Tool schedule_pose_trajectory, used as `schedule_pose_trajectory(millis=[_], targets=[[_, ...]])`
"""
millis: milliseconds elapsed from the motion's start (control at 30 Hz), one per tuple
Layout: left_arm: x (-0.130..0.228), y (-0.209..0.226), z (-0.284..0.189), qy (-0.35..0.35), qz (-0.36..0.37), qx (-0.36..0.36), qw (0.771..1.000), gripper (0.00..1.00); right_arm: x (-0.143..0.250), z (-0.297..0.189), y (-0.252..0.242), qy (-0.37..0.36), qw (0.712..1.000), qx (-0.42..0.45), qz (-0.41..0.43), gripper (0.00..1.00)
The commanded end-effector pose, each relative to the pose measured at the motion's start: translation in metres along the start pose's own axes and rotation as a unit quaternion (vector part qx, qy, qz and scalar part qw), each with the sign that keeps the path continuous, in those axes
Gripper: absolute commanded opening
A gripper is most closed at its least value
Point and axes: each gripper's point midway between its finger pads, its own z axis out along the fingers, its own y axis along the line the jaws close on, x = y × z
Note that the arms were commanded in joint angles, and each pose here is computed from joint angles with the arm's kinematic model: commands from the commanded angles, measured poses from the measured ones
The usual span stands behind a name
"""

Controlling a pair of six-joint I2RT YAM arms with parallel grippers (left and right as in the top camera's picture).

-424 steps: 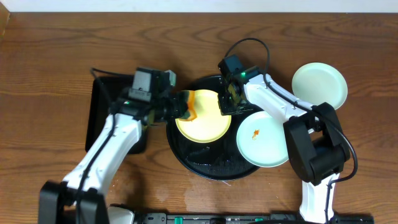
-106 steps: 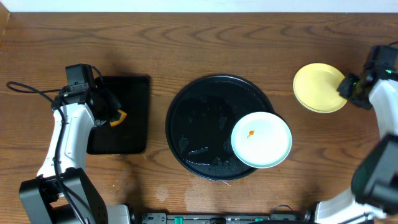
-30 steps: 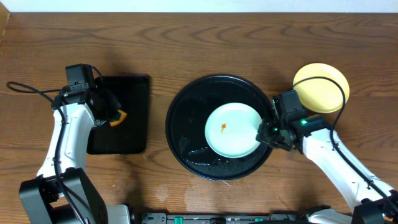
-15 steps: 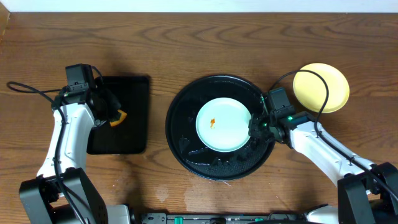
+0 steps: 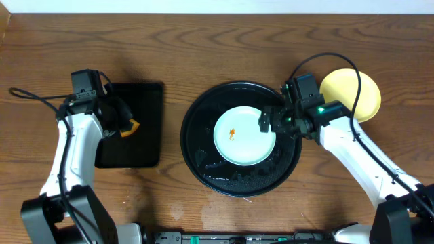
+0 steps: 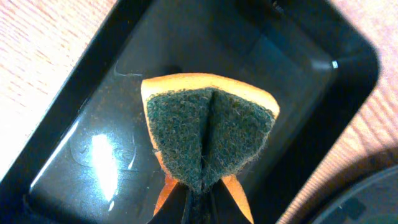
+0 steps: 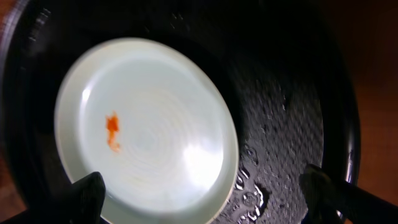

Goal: Clean dirty plates on tray and stack at the side

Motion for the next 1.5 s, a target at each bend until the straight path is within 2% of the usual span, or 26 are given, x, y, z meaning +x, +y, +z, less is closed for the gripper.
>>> schedule_pose_trajectory(millis=[0,133,300,433,767,1133,1467], targets=[[-0.007,-0.006,-0.022,-0.031,0.014,0.020,0.999,0.07,-0.013,-0.008,0.002,-0.017,1.000,-0.003,-0.007,0.99],[-0.008,-0.007,-0.026,-0.039,0.015,0.023,0.999,0.07,-0.019,-0.008,-0.004,-0.031,0.999,0.010,-0.006,0.99],[0.000,-0.001,-0.003,-0.005,0.012,0.009,1.000,0.07,-0.023,-0.009,-0.017,-0.044,0.998,0.049,-0.005,0.99],[0.008,0.003,0.012,0.021,0.018,-0.003,1.000,0.07,-0.022,-0.009,-0.017,-0.043,0.998,0.049,-0.004,0.99],[-0.005,-0.002,0.022,-0.003,0.025,0.008,1.000,0.07,-0.022,-0.009,-0.017,-0.043,0.998,0.049,-0.006,0.99],[0.014,0.011,0.068,0.056,0.019,-0.017,0.998,0.08,-0.022,-0.009,-0.017,-0.043,0.998,0.049,-0.006,0.99],[0.016,0.014,0.096,0.067,0.018,-0.021,0.997,0.08,-0.022,-0.009,-0.017,-0.043,0.998,0.049,-0.006,0.99]])
